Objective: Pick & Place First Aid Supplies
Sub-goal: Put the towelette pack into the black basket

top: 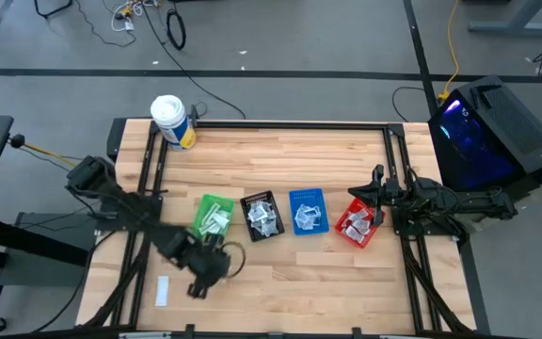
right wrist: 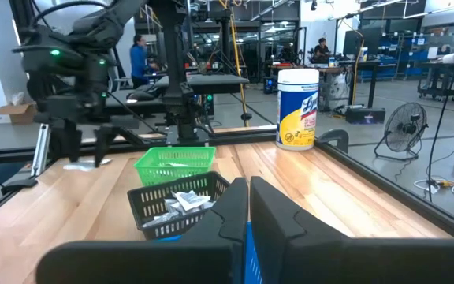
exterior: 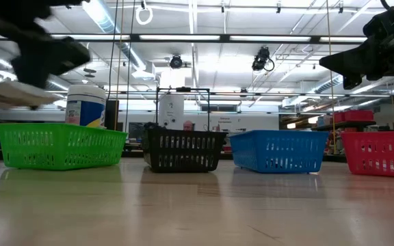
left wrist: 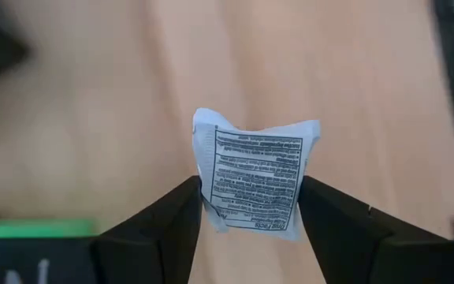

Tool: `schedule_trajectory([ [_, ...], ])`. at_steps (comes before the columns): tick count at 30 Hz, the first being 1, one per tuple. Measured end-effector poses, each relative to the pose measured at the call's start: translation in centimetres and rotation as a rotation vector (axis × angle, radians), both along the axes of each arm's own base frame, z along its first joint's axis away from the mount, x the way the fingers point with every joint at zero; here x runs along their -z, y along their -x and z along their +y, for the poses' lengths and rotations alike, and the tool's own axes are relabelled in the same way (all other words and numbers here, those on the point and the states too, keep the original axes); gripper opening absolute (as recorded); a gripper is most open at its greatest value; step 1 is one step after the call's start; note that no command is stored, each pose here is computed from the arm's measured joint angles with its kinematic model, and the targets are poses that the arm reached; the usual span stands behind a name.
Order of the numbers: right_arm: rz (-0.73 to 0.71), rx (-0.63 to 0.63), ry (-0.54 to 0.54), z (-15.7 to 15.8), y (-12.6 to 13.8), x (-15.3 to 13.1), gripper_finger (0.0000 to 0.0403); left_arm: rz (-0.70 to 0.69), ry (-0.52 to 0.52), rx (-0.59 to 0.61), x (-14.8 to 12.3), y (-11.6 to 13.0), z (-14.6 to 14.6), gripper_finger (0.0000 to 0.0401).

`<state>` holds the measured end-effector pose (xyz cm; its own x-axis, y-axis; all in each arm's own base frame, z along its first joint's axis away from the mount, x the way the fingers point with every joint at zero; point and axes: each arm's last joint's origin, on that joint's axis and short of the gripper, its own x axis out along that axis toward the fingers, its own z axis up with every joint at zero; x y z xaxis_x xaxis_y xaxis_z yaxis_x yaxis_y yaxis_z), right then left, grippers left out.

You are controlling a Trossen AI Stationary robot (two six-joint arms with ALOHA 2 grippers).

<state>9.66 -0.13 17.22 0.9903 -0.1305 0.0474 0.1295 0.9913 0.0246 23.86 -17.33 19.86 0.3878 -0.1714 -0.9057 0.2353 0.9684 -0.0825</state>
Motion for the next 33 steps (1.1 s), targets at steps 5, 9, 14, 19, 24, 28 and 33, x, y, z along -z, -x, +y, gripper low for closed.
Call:
schedule_trajectory([
  [5,0.0,0.0,0.0,0.0,0.0,0.0,0.0023,-0.055,0.025,-0.119,-0.7,-2.5,3.6,0.0215],
  [9,0.0,0.0,0.0,0.0,0.0,0.0,0.0023,-0.084,0.032,-0.205,-1.3,-4.0,6.4,0.0216],
  [14,0.0,0.0,0.0,0.0,0.0,0.0,0.0023,-0.153,0.028,-0.283,-3.1,-6.0,9.6,0.0216],
  [19,0.0,0.0,0.0,0.0,0.0,0.0,0.0023,-0.209,-0.009,-0.331,-4.3,-7.3,13.0,0.0216],
  [24,0.0,0.0,0.0,0.0,0.0,0.0,0.0023,-0.211,-0.018,-0.423,-4.4,-7.6,16.0,0.0216],
  [28,-0.001,0.0,0.0,0.0,0.0,0.0,0.0023,-0.199,0.003,-0.474,-4.1,-7.8,18.0,0.0216],
  [33,0.0,0.0,0.0,0.0,0.0,0.0,0.0023,-0.207,0.01,-0.515,-3.9,-8.0,19.5,0.0216],
])
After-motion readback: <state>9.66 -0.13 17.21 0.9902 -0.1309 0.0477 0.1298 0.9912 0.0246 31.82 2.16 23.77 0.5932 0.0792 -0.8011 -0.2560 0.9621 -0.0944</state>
